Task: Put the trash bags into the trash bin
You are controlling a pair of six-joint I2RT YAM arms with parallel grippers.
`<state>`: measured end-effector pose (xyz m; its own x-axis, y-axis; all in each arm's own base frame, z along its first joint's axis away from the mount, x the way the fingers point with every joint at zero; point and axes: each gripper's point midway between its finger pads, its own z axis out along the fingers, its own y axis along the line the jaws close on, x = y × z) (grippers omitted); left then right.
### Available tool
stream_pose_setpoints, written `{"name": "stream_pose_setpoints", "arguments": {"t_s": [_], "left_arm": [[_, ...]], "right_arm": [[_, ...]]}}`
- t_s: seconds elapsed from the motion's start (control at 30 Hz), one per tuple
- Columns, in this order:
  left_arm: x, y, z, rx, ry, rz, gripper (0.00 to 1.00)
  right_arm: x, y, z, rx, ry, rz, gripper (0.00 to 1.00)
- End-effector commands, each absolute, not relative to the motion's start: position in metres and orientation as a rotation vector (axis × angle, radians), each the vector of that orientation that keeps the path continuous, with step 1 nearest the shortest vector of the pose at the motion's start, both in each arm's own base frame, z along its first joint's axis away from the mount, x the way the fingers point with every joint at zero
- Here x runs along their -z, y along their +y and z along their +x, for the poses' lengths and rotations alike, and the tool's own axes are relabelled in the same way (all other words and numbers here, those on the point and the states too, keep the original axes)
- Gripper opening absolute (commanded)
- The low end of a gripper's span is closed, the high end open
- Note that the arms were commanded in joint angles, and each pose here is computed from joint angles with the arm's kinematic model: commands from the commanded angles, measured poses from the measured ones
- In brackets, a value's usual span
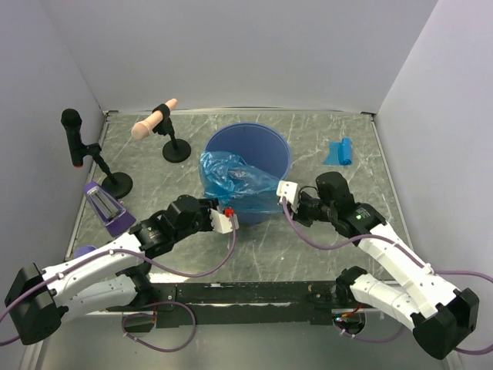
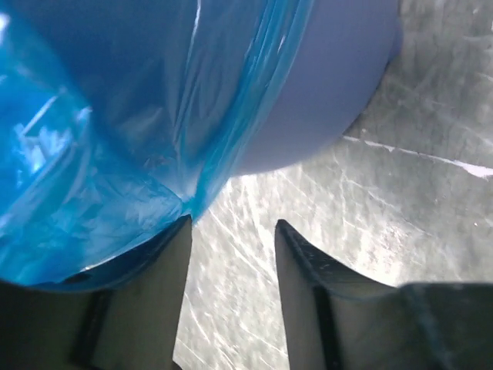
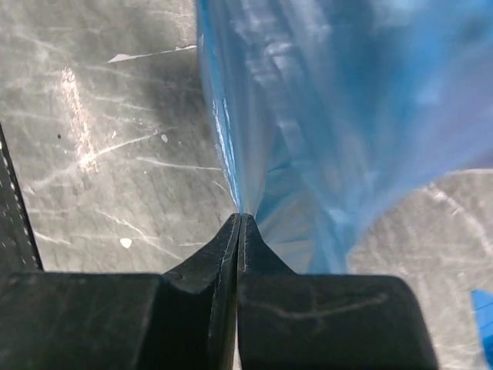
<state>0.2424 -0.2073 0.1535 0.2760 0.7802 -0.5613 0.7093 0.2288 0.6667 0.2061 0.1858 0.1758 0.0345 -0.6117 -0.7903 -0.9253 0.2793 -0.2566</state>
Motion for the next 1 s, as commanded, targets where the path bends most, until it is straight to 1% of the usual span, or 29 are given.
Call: {"name": "stream_pose_setpoints", "arguments": {"t_s": [0.0,0.07,0.13,0.2,0.23,0.3,0.33,0.37,0.4,0.43,0.47,0.5,0.6,0.7,0.83,0.97], "left_arm": [[-0.189,-0.209,0.250,-0.049,1.471,1.314,0.53],[-0.211,-0.217,0.238,0.076,1.479,1.284,0.54],[-0.249,-0.229,0.206,0.276,1.368,1.308,0.55],[-0.282,-0.230,0.180,0.386,1.260,1.314,0.55],[-0.295,-0.227,0.174,0.407,1.234,1.286,0.55],[-0.302,-0.216,0.176,0.367,1.264,1.247,0.52],[-0.302,-0.208,0.182,0.326,1.301,1.208,0.50],[-0.302,-0.200,0.191,0.271,1.338,1.159,0.48],[-0.302,-0.196,0.196,0.245,1.355,1.125,0.47],[-0.304,-0.190,0.203,0.208,1.371,1.078,0.50],[-0.305,-0.192,0.204,0.223,1.377,1.054,0.56],[-0.307,-0.196,0.202,0.254,1.372,1.062,0.60],[-0.308,-0.215,0.191,0.383,1.374,1.099,0.66],[-0.299,-0.223,0.190,0.403,1.373,1.143,0.68],[-0.291,-0.228,0.208,0.349,1.414,1.122,0.67],[-0.290,-0.230,0.220,0.317,1.433,1.074,0.54]], "right_arm": [[-0.194,0.193,0.218,-0.473,1.675,-1.299,0.00],[-0.208,0.192,0.209,-0.490,1.644,-1.307,0.00],[-0.226,0.188,0.196,-0.509,1.624,-1.299,0.00],[-0.252,0.184,0.182,-0.521,1.572,-1.287,0.03],[-0.262,0.181,0.176,-0.517,1.546,-1.280,0.04],[-0.282,0.174,0.171,-0.485,1.498,-1.229,0.09],[-0.292,0.172,0.171,-0.470,1.471,-1.195,0.14],[-0.297,0.168,0.173,-0.445,1.457,-1.166,0.23],[-0.301,0.167,0.176,-0.427,1.444,-1.145,0.35],[-0.303,0.167,0.180,-0.414,1.430,-1.132,0.43],[-0.300,0.168,0.183,-0.410,1.441,-1.124,0.46],[-0.299,0.169,0.186,-0.412,1.446,-1.123,0.49],[-0.290,0.178,0.191,-0.444,1.466,-1.162,0.57],[-0.282,0.185,0.198,-0.461,1.486,-1.187,0.59],[-0.284,0.185,0.220,-0.398,1.489,-1.134,0.59],[-0.273,0.181,0.236,-0.325,1.527,-1.126,0.56]]}}
